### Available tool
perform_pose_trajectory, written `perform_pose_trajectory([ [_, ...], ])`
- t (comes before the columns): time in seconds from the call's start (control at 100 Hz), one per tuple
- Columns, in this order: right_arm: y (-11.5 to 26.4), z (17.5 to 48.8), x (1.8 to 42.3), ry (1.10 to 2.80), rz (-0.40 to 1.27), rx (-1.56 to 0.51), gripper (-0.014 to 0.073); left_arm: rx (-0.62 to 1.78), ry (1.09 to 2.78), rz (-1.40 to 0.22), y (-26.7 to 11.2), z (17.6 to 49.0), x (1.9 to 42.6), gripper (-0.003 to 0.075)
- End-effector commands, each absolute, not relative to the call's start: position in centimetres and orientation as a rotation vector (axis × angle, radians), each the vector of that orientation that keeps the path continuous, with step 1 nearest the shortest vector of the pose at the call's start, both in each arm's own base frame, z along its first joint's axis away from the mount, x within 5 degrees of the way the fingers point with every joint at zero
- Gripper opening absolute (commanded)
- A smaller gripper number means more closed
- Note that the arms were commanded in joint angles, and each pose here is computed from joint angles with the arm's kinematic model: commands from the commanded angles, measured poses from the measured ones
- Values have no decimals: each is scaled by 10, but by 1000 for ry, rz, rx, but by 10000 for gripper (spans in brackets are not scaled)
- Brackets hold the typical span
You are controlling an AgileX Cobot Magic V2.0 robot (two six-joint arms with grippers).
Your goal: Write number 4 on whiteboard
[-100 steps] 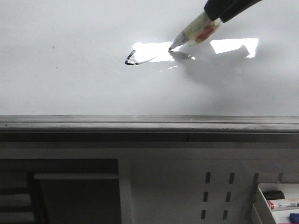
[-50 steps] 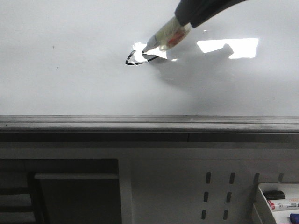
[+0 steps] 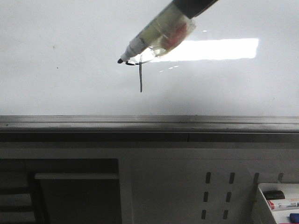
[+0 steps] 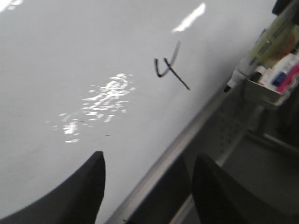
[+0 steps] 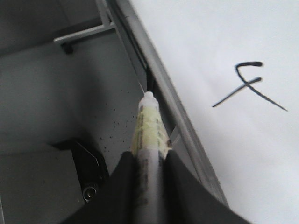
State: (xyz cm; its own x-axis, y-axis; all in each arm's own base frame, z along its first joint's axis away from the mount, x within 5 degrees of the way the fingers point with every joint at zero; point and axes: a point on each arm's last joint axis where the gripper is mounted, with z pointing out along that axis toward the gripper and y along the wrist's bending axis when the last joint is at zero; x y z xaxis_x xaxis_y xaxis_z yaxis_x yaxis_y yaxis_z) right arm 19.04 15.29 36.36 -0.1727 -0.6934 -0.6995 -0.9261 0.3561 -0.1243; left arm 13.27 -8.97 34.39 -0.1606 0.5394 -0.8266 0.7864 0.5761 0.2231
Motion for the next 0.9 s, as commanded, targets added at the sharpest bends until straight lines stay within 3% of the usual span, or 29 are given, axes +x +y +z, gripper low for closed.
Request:
perform_pose_trajectory([
  [0.0,151,386,179,1770,395,-1456,-55,1210,1784,-417,-109,355,138,386],
  [0.39,149,388,179,1688,313,-1517,-55,1499,1684,-540,-194,347,176,386],
  [0.7,149,388,180,1687,312,-1515,-55,1572,1668,-572,-219,336,197,384],
  [0.77,149,388,180,1687,312,-1515,-55,1589,1636,-591,-221,336,196,354],
  [0.89,149,388,180,1687,312,-1515,-55,1600,1623,-588,-221,336,196,216],
])
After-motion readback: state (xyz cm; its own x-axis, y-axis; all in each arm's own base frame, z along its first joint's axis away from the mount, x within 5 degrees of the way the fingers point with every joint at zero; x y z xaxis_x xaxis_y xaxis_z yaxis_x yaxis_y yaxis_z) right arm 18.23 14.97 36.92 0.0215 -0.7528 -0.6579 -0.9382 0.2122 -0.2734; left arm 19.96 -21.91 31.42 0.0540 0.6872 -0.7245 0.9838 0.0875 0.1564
